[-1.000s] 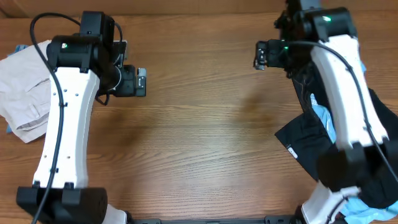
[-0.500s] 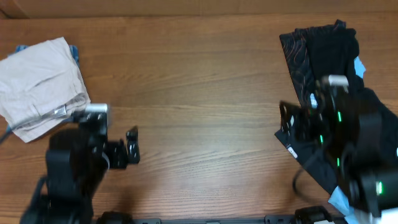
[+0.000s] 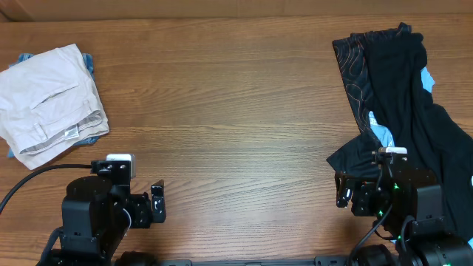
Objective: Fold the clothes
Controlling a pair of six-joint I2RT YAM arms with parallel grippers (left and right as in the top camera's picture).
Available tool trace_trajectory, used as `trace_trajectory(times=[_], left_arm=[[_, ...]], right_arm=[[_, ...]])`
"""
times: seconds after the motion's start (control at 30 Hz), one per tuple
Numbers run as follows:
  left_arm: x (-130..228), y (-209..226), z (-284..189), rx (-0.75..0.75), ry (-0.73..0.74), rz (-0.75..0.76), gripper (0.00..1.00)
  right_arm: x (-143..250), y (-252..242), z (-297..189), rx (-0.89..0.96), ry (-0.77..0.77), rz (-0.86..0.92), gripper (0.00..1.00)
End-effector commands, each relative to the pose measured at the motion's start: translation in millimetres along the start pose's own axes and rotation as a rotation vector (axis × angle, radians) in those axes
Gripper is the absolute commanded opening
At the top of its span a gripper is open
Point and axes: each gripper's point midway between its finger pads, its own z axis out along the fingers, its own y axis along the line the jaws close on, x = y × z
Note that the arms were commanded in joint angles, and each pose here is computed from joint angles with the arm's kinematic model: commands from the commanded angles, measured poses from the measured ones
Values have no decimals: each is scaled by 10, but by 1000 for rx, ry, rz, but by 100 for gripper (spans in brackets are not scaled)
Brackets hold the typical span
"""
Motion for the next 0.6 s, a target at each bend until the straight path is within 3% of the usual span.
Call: trace_trajectory(times=[0.0,0.37,0.57], left_arm=[[17,15,1,-7,-3,-16,100],[18,15,1,-8,-3,-16,100],[18,15,1,-8,-3,-16,100]], right_arm=[[-16,-13,-7,8,-13,2,100],[32,-45,-50,9,-47,3,100],[83,-126,14,-1,-218,22,100]])
